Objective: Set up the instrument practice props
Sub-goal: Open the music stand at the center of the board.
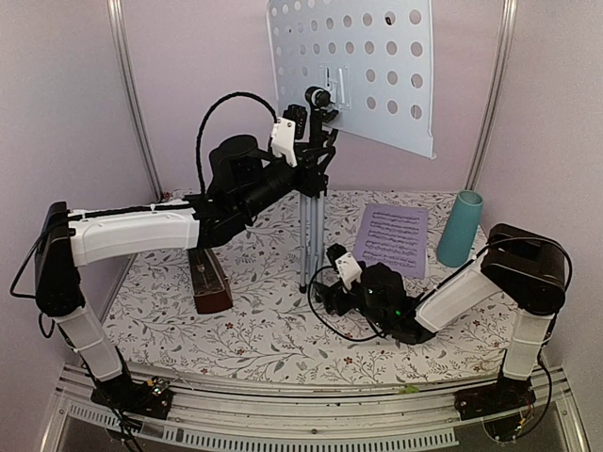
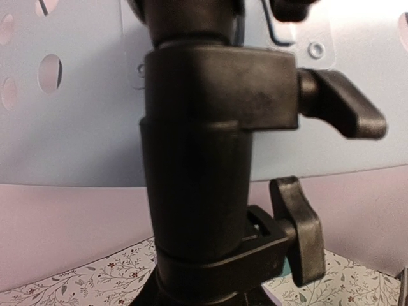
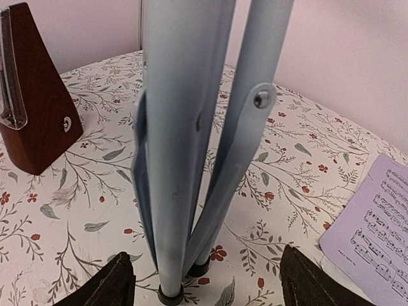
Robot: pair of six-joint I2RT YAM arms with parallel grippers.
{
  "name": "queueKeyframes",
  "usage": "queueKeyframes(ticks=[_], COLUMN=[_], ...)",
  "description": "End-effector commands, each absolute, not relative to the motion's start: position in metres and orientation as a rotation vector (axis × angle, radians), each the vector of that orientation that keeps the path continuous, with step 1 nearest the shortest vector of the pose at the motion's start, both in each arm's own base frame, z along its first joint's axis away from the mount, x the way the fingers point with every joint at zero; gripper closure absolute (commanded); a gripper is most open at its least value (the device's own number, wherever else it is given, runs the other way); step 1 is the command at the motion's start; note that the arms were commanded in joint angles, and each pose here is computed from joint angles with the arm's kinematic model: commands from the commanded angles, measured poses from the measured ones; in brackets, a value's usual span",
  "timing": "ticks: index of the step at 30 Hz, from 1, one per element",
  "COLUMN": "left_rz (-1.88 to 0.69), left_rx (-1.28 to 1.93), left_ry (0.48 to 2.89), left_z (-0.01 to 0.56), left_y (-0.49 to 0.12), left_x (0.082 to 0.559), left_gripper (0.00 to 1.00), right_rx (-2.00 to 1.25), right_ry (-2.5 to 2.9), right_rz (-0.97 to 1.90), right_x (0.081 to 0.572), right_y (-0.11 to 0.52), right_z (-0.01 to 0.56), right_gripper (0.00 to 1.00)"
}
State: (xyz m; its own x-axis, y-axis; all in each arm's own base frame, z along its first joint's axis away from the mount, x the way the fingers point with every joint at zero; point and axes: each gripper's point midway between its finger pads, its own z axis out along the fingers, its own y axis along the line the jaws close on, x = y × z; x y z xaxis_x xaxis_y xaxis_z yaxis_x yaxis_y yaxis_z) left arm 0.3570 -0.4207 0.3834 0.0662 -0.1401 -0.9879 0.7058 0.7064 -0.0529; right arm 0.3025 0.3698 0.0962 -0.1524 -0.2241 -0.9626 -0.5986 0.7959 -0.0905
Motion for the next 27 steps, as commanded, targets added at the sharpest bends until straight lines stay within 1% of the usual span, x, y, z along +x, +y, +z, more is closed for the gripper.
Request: queueKeyframes(ticks=[1, 6, 11, 17, 19, 22, 25, 27], left_rz=[-0.729, -0.730, -0.732, -0.722, -0.717, -0.702, -0.665, -0.639], left_rx=[0.480, 0.485, 0.493, 0.507, 0.512, 0.517, 0.542, 0.562], left_ry=[1.341, 1.340, 1.341, 1.344, 1.344, 1.346, 1.348, 1.349], left_z=[0.403, 0.403, 0.402, 0.400, 0.398, 0.396, 0.390, 0.386], left_y=[-0.418, -0.418, -0.420, -0.421, -0.421, -0.418, -0.419, -0.420], left_x=[0.353, 0.353, 0.354, 0.355, 0.356, 0.360, 0.363, 0.364], left_gripper=[1.00, 1.00, 1.00, 1.00, 1.00, 1.00, 1.00, 1.00], right_rx=[-0.701, -0.715, -0.724, -0.756, -0.766, -0.760, -0.755, -0.762], right_ry=[1.685, 1.696, 1.700, 1.713, 1.724, 1.745, 1.779, 1.815], right_rz=[0.357, 0.348, 0.333, 0.344, 0.352, 0.371, 0.380, 0.376], right_x=[0.307, 0.311, 0.316, 0.316, 0.315, 0.311, 0.306, 0.301], right_y=[0.381, 0.383, 0.382, 0.385, 0.386, 0.385, 0.381, 0.376], right_z=[0.094, 0.090, 0.085, 0.083, 0.083, 0.087, 0.090, 0.085], right_gripper=[0.22, 0.25, 0.34, 0.58, 0.71, 0.85, 0.95, 0.99])
